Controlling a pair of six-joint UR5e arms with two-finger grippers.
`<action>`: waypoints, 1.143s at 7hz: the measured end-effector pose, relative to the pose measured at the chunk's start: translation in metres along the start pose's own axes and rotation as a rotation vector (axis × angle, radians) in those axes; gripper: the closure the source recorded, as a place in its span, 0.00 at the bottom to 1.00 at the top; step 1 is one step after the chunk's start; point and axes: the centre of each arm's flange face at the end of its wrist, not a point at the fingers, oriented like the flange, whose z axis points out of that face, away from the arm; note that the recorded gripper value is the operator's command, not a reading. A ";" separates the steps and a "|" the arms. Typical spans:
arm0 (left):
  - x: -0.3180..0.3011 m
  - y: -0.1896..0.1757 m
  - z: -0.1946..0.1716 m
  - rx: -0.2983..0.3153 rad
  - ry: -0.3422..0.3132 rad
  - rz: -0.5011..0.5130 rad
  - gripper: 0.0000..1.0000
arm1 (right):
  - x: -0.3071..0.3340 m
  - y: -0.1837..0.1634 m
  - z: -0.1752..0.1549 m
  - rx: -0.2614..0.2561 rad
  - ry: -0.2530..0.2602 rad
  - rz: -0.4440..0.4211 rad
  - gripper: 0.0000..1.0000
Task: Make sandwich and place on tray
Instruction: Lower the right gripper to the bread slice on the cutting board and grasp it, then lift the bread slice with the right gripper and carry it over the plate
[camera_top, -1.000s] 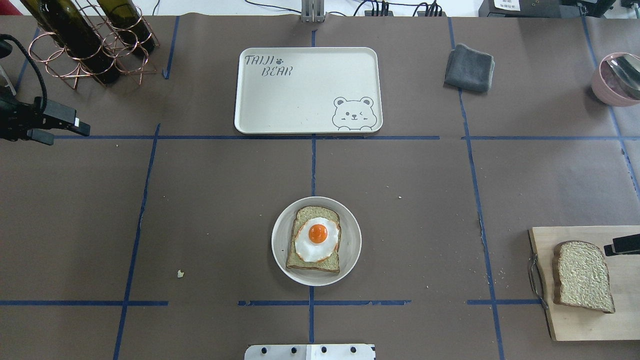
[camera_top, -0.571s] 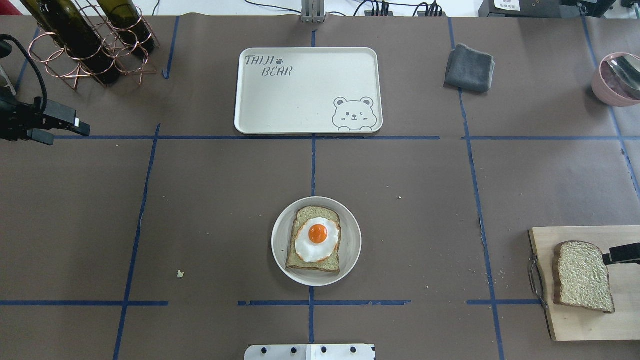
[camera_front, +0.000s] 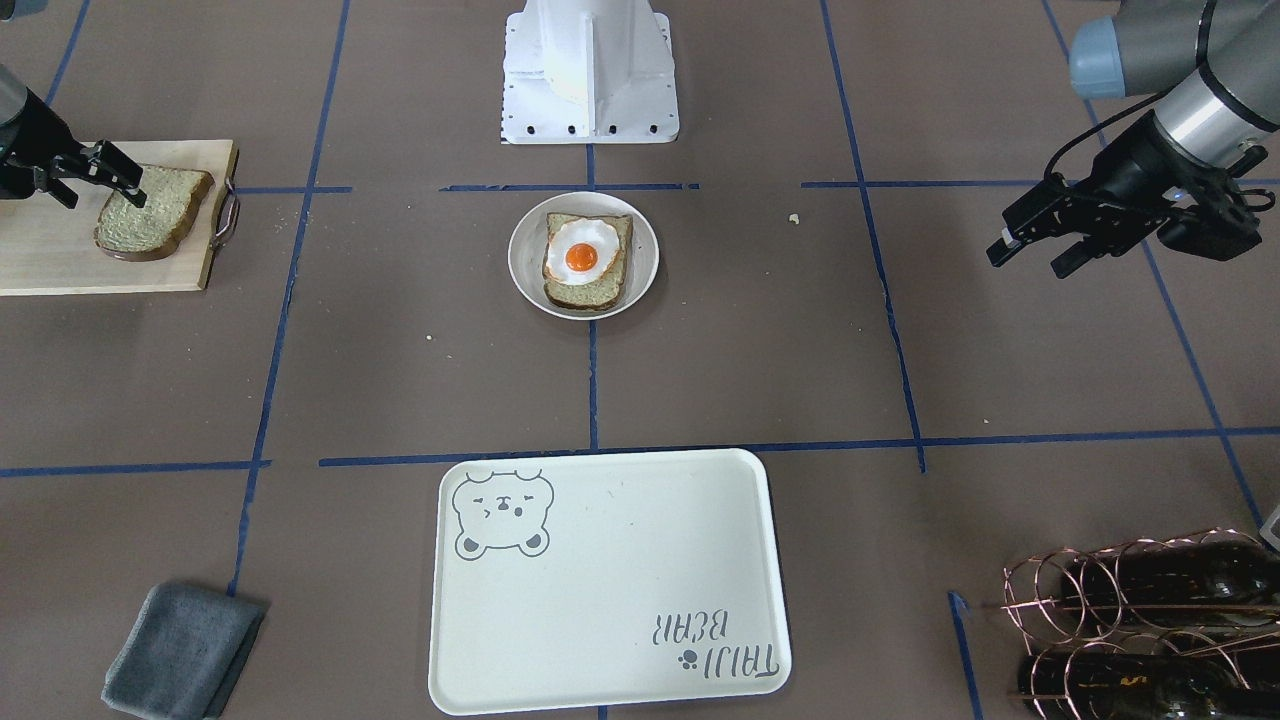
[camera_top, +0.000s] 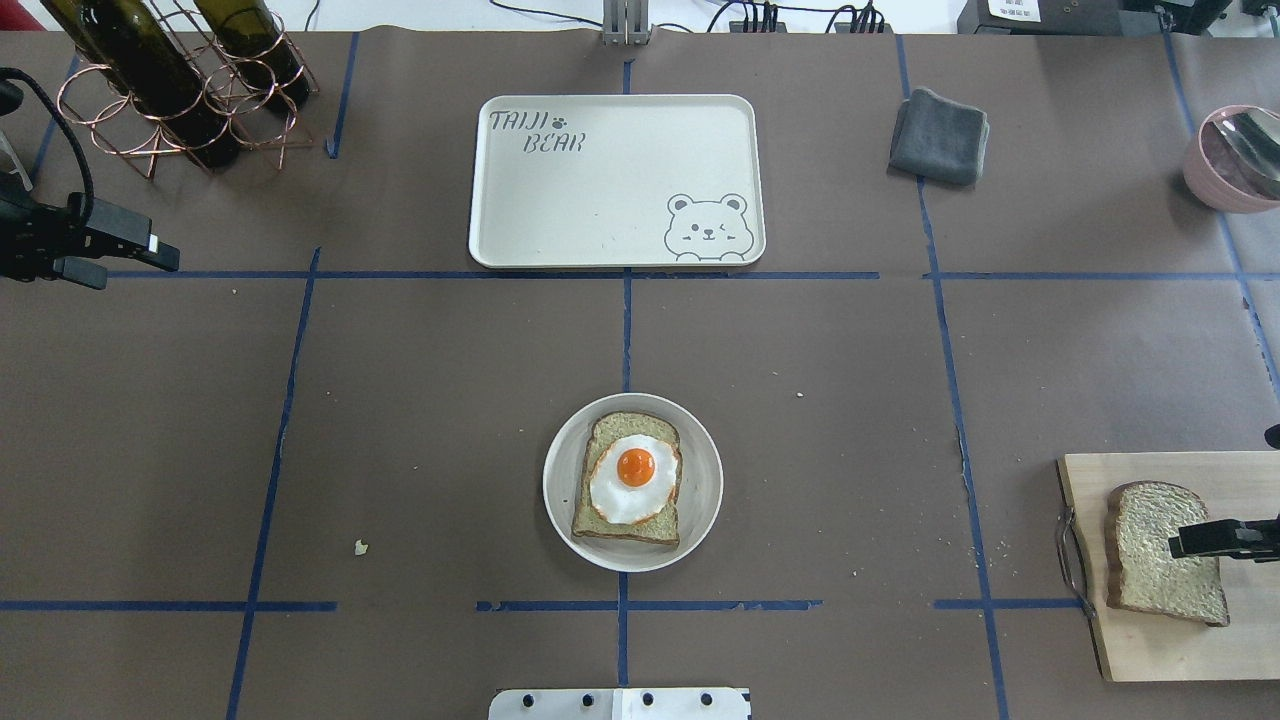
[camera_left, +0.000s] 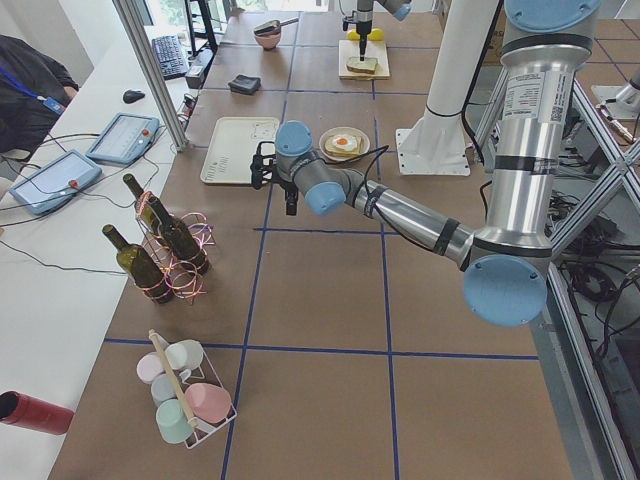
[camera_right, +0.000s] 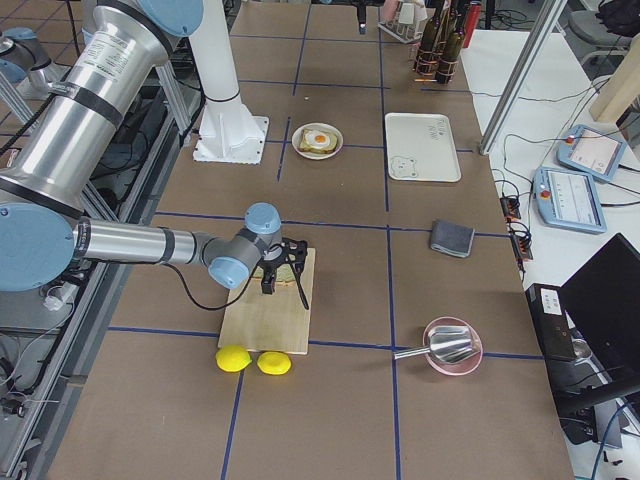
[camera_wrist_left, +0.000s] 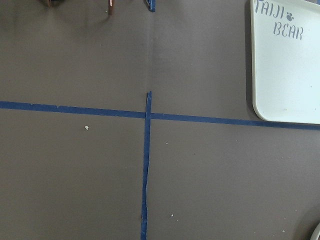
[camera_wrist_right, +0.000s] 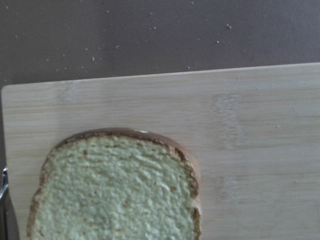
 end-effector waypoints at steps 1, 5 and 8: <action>0.000 0.000 0.000 0.000 0.000 0.000 0.00 | 0.001 0.001 0.002 -0.004 0.003 0.000 0.25; -0.002 0.000 -0.001 0.003 -0.001 0.002 0.00 | 0.006 0.004 0.002 -0.016 0.006 0.004 1.00; -0.003 0.000 -0.002 0.004 -0.003 0.002 0.00 | 0.005 0.005 0.002 -0.023 -0.004 0.000 1.00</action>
